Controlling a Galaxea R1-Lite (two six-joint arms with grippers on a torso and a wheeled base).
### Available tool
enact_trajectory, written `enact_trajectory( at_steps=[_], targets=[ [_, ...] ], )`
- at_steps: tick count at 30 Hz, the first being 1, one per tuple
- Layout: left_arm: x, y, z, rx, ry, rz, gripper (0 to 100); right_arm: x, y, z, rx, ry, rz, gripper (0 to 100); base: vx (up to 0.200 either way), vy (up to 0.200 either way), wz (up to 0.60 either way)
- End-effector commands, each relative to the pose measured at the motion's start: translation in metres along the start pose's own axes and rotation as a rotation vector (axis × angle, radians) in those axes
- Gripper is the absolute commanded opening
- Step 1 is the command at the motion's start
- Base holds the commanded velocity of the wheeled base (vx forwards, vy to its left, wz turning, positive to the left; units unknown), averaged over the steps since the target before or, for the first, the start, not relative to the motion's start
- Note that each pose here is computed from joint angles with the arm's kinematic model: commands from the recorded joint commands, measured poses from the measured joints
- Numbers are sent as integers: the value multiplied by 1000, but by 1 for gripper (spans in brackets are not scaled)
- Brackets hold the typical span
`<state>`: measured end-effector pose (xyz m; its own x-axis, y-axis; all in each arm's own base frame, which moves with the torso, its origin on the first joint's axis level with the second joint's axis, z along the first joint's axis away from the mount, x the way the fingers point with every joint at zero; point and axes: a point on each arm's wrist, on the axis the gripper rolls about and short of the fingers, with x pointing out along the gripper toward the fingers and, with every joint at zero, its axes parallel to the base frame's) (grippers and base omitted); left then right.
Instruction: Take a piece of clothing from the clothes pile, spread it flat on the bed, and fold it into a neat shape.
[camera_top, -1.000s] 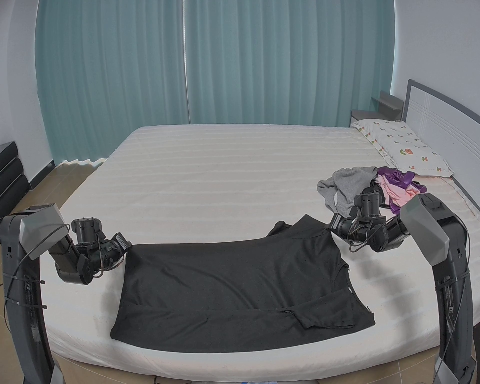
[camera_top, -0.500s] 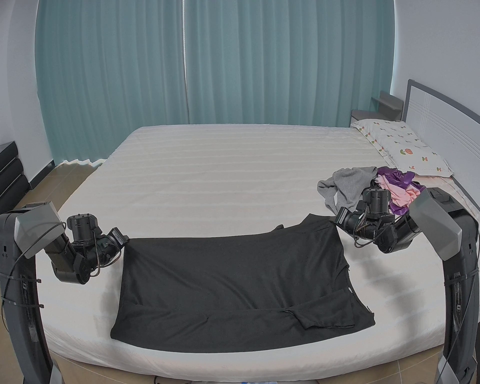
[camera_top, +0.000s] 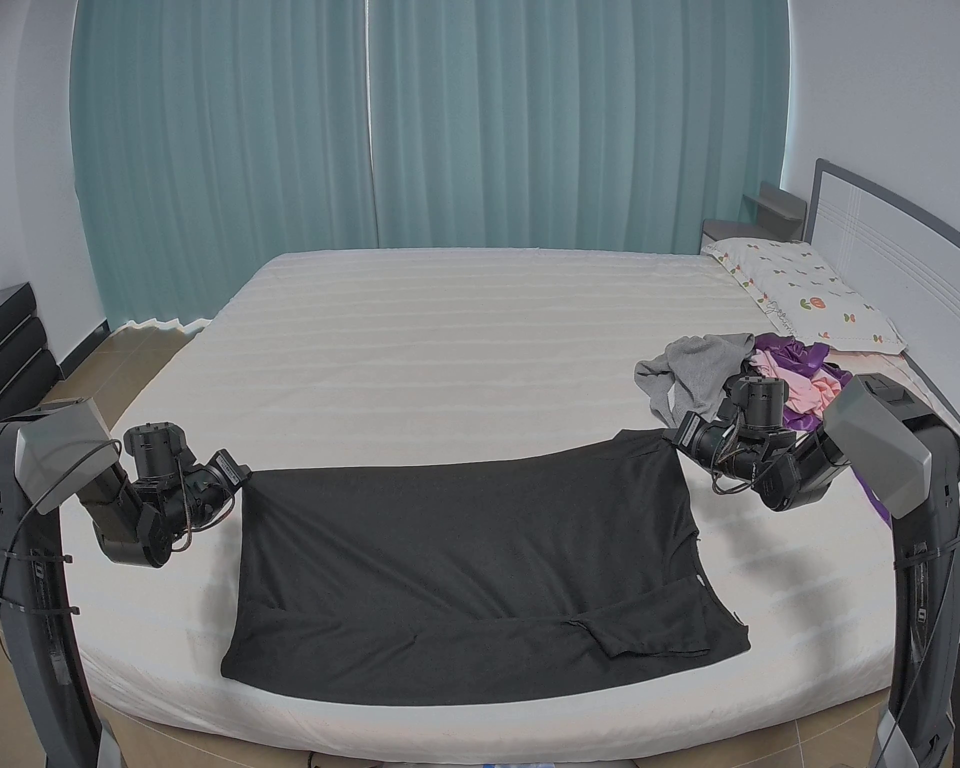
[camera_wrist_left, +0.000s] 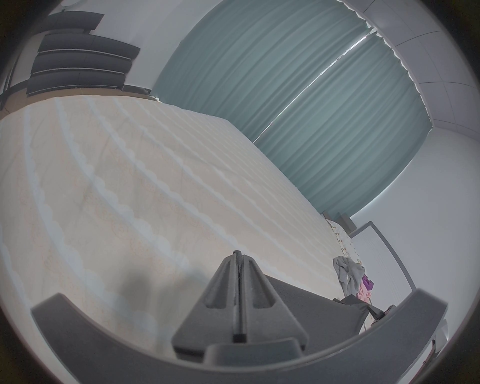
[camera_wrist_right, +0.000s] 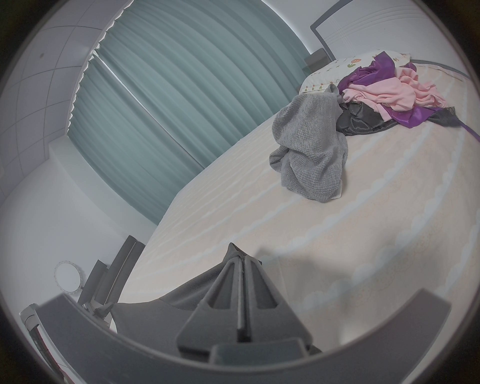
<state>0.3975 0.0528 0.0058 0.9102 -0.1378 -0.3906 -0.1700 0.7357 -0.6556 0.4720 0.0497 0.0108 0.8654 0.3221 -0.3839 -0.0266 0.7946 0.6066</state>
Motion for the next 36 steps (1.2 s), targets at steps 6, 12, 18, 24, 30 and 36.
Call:
enact_trajectory(
  at_steps=[6,12,18,24,30,36],
  targets=[
    [-5,-2,6,1,-17,-4,0,-2,1,-2,-1,-2,5,0,0,0,0],
    [-3,-1,3,1,-9,0,0,1,3,-8,-4,10,9,0,0,0,0],
    [-5,0,7,-2,-18,0,0,-3,10,4,27,-39,39,0,0,0,0],
    [-4,0,4,0,-11,0,0,-7,9,8,33,-56,42,0,0,0,0],
    [-3,0,4,0,-10,1,0,-6,7,5,34,-45,34,0,0,0,0],
    [-8,3,-2,-3,11,17,0,-13,5,0,34,-7,30,0,0,0,0]
  ],
)
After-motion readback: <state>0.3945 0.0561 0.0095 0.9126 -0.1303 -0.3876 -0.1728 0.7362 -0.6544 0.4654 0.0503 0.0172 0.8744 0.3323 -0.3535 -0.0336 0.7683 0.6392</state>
